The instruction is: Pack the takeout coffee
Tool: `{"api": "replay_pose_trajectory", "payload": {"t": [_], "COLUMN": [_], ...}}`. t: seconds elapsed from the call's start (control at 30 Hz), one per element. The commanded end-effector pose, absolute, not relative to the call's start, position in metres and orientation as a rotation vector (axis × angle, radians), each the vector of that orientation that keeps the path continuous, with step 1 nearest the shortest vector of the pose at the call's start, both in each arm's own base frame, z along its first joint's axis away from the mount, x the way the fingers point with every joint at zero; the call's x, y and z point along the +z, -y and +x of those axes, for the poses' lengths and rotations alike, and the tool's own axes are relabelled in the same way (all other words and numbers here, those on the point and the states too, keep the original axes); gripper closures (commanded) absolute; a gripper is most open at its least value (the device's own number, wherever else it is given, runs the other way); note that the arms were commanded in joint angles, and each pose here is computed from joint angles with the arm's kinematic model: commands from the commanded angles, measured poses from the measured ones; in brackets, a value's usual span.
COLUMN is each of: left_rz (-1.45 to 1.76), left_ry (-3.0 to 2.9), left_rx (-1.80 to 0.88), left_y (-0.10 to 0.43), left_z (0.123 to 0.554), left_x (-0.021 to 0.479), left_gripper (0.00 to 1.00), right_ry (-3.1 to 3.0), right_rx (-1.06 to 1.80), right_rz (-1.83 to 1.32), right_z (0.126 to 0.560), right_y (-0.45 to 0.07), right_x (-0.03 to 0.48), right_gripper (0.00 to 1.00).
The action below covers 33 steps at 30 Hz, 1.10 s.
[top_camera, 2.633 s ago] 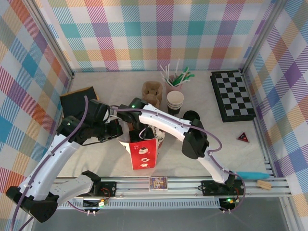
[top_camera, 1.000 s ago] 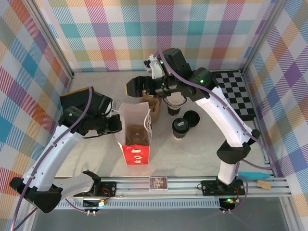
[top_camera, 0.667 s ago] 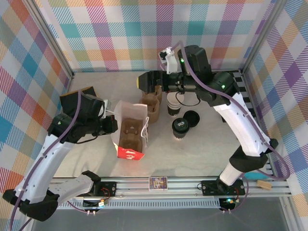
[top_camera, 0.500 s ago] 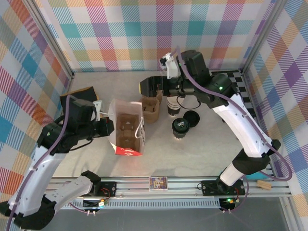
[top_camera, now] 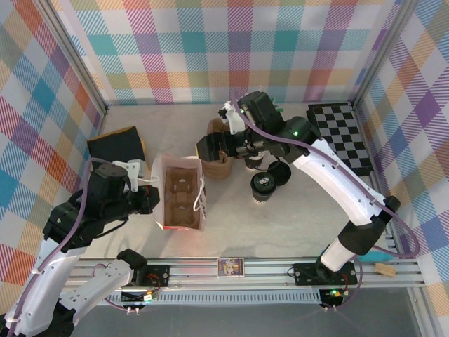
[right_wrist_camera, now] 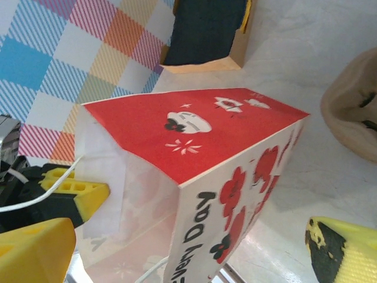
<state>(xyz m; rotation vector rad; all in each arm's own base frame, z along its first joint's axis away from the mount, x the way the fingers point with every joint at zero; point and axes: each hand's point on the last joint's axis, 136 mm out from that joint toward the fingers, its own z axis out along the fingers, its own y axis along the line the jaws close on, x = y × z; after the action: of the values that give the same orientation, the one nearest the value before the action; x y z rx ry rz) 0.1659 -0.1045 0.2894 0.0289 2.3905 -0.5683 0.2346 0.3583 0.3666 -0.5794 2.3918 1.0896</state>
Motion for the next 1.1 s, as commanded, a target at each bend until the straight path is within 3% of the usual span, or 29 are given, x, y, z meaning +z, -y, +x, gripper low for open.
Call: {"api": "replay_pose_trajectory", "payload": {"t": [0.0, 0.17, 0.3, 0.53, 0.73, 0.8, 1.07], "left_rz": [0.058, 0.07, 0.08, 0.04, 0.04, 0.031, 0.014], "left_ry": [-2.336, -2.299, -2.264, -2.307, -2.321, -2.319, -2.333], "left_rx": [-0.549, -0.549, -0.525, -0.534, -0.532, -0.524, -0.501], "left_y": [0.103, 0.105, 0.103, 0.101, 0.101, 0.099, 0.094], "left_z": [0.169, 0.175, 0.179, 0.174, 0.172, 0.172, 0.169], "left_x": [0.296, 0.315, 0.332, 0.308, 0.302, 0.301, 0.295], "left_gripper": [1.0, 1.0, 1.0, 1.0, 1.0, 1.0, 1.0], "right_ry": [-2.361, -2.381, -2.484, -2.603, -2.677, -2.681, -2.633], "right_rx": [1.154, 1.11, 0.991, 0.781, 0.593, 0.565, 0.59], "right_rz": [-0.67, -0.805, -0.78, -0.8, -0.772, -0.776, -0.75], "right_z": [0.225, 0.21, 0.218, 0.215, 0.216, 0.215, 0.217], "right_y": [-0.377, -0.394, -0.392, -0.391, -0.386, -0.387, -0.393], "right_x": [0.368, 0.364, 0.352, 0.321, 0.295, 0.293, 0.309], "right_gripper": [0.01, 0.01, 0.12, 0.29, 0.5, 0.53, 0.95]}}
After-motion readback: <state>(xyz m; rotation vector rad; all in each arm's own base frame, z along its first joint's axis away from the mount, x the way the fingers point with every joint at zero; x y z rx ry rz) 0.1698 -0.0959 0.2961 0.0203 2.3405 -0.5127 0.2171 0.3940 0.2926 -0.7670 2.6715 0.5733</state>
